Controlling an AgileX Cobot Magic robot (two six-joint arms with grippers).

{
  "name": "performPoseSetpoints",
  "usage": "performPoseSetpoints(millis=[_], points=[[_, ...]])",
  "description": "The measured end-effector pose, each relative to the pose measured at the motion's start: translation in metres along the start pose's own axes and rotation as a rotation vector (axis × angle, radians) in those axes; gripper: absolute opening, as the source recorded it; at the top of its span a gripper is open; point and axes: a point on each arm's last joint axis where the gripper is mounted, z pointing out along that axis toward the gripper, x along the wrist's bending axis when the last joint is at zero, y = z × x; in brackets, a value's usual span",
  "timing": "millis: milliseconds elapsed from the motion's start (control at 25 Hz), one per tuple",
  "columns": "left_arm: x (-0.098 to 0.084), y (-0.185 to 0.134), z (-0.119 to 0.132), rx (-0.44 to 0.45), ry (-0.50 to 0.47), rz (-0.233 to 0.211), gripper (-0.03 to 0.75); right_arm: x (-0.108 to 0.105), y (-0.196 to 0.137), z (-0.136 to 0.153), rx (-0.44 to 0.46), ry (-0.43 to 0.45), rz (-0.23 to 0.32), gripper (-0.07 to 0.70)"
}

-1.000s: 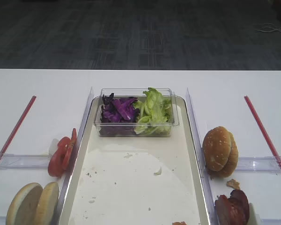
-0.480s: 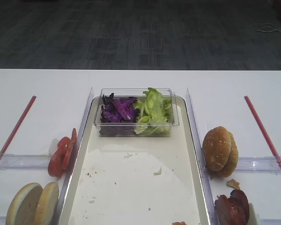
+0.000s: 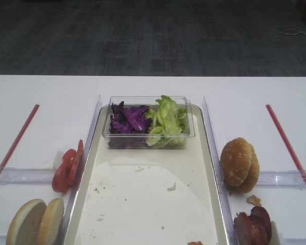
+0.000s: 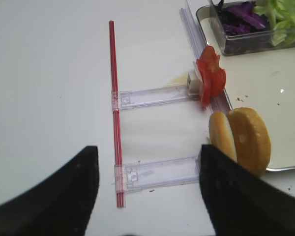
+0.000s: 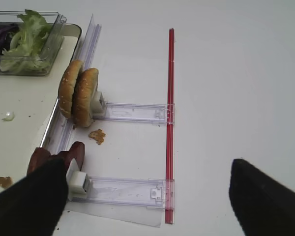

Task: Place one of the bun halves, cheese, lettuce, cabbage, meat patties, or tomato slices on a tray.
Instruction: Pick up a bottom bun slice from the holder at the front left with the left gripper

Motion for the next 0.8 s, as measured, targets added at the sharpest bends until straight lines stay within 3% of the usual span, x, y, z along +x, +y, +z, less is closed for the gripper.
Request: performPoseSetpoints(millis=[160,520,800], points=[[0.001,0.010,-0.002,0.038,-0.021,0.006,0.421,0.000,0.000,0.000,0.000,0.000,0.000,0.693],[0.005,0.032,0.011,0.194,-0.017,-0.074,0.420,0.000,0.000,0.000,0.000,0.000,0.000,0.693],[0.006,0.059,0.026,0.295,-0.014,-0.079,0.421,0.000,0.000,0.000,0.001,0.000,0.000,0.693]])
